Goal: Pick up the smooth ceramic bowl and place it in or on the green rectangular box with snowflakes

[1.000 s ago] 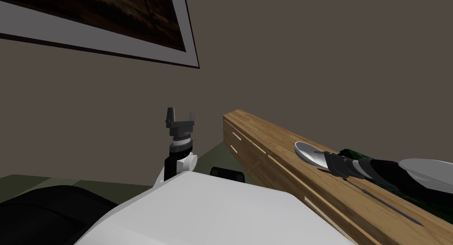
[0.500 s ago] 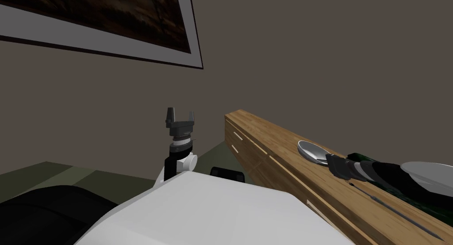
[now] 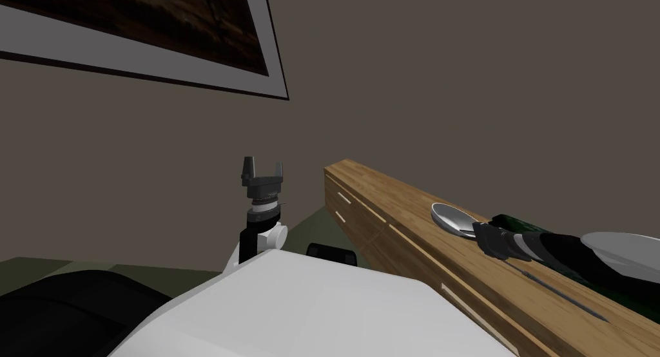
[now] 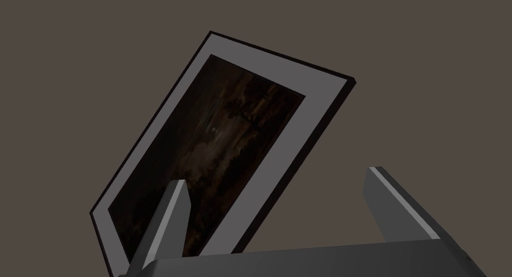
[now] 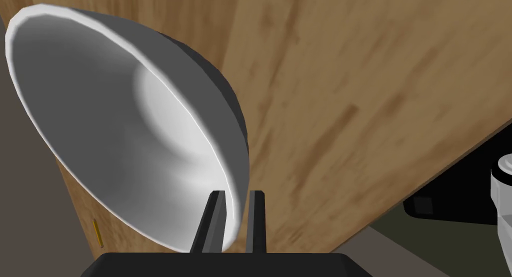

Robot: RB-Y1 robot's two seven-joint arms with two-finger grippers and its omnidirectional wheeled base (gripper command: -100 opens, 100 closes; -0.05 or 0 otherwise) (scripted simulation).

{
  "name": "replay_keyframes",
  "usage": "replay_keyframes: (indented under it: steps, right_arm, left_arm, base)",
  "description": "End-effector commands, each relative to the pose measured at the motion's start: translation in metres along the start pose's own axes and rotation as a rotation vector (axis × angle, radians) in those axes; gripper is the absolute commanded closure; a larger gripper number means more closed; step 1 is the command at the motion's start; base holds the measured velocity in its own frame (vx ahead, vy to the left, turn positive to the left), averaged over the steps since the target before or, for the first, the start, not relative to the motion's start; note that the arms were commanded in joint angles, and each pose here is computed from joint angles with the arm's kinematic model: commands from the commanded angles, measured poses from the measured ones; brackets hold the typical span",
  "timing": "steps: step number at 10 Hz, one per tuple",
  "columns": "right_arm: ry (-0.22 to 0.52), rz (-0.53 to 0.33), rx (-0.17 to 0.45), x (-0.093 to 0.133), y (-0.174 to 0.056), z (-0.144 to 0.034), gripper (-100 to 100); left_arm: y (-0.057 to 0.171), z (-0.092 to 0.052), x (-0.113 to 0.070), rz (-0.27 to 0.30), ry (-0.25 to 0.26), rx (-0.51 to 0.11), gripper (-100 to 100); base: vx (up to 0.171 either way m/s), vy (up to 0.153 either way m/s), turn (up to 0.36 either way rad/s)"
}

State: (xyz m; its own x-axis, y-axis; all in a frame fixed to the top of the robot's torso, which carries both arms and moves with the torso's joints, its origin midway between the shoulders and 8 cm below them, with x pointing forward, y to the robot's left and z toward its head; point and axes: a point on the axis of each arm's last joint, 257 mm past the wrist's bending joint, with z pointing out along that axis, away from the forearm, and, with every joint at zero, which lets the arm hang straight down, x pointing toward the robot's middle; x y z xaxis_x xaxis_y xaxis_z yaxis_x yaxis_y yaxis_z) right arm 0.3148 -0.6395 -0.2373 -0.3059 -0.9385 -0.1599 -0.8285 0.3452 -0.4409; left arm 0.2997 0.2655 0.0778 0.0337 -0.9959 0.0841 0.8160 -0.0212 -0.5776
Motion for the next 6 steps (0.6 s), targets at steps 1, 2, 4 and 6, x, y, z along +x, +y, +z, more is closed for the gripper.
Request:
replay_keyframes:
  steps: [1, 2, 4, 6]
  right_arm:
    - [0.0, 0.0, 0.0, 0.0, 0.0, 0.0, 100]
    - [0.0, -0.002, -0.003, 0.0, 0.001, 0.0, 0]
    - [0.03, -0.031, 0.057, 0.002, -0.042, -0.025, 100]
    - [0.053, -0.038, 0.066, 0.008, -0.054, -0.037, 100]
  left_arm:
    - [0.0, 0.0, 0.0, 0.0, 0.0, 0.0, 0]
    - [0.0, 0.0, 0.0, 0.0, 0.0, 0.0, 0]
    - [0.0, 0.0, 0.0, 0.0, 0.0, 0.0, 0]
    - [0.0, 0.0, 0.0, 0.0, 0.0, 0.0, 0]
  base:
    - [0.025, 0.013, -0.082]
    - [0.0, 0.0, 0.0]
    - [-0.117, -0.049, 0.016]
    - [-0.166, -0.117, 0.03]
